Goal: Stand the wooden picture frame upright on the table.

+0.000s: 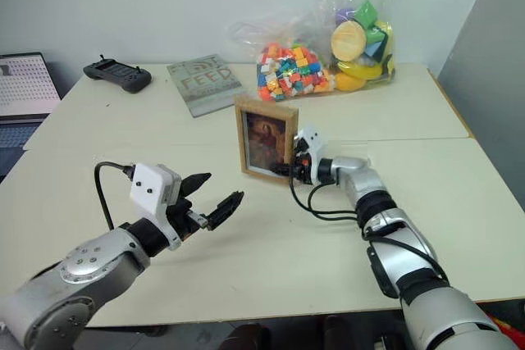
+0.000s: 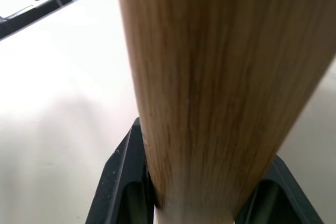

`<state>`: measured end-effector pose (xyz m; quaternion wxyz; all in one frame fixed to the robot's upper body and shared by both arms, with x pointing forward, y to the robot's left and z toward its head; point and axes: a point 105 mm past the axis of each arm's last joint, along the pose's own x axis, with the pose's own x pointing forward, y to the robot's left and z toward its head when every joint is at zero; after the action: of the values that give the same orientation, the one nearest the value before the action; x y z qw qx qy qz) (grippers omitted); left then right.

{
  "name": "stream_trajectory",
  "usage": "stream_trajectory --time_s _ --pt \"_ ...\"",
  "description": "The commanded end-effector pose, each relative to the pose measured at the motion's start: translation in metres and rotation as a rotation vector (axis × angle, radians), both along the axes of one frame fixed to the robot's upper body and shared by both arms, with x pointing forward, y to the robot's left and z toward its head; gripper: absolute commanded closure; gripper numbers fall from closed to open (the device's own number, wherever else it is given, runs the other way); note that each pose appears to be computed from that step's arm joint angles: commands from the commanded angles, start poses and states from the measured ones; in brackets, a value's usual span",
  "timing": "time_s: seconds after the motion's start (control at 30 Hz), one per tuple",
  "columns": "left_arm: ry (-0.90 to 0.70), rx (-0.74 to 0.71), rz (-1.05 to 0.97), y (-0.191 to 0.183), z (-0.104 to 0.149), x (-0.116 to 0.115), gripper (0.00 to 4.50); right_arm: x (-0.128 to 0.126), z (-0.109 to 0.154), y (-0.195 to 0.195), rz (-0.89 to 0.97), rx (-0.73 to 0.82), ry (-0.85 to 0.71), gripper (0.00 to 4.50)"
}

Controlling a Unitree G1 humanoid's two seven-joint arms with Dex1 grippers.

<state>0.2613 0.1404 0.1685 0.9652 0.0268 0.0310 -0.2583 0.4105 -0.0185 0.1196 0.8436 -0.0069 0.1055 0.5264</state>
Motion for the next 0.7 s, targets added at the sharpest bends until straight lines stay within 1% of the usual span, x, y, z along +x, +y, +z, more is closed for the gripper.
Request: stream_trajectory --time_s 0.03,0.07,0.2,0.23,0.37,0.4,0.47,0.53,0.6,0.7 --pt "-0.05 0.002 0.023 0.006 0.007 0.001 0.0 0.006 0.012 -0.002 -0.024 0.007 -0.089 2.43" --pt "-0.05 0.004 0.022 0.007 0.006 0.001 0.0 0.004 0.008 -0.002 -0.016 -0.003 -0.095 2.33" --pt "-0.036 0.022 -0.007 0.005 0.001 0.002 0.0 0.001 -0.003 -0.005 -0.024 -0.017 -0.09 1.44" --pt "-0.032 0.025 -0.012 0.005 0.001 0.004 0.0 0.001 -0.004 -0.007 -0.027 -0.017 -0.089 1.12" --pt "-0.026 0.047 -0.014 0.016 0.001 0.012 0.0 0.001 -0.009 -0.029 -0.06 -0.063 -0.112 0.2" --pt "-0.022 0.056 -0.011 0.022 0.002 0.016 0.0 0.0 -0.011 -0.041 -0.07 -0.096 -0.133 0.06" --pt "-0.016 0.078 -0.003 0.035 0.005 0.023 0.0 -0.005 -0.012 -0.064 -0.084 -0.182 -0.206 0.06" --pt "-0.001 0.099 0.005 0.049 0.008 0.03 0.0 -0.014 -0.004 -0.085 -0.104 -0.228 -0.243 0.06" --pt "0.015 0.117 0.005 0.062 0.012 0.036 0.0 -0.027 0.019 -0.095 -0.095 -0.218 -0.27 0.06" --pt "0.042 0.125 -0.03 0.08 0.023 0.044 0.0 -0.053 0.066 -0.092 -0.035 -0.118 -0.258 0.06"
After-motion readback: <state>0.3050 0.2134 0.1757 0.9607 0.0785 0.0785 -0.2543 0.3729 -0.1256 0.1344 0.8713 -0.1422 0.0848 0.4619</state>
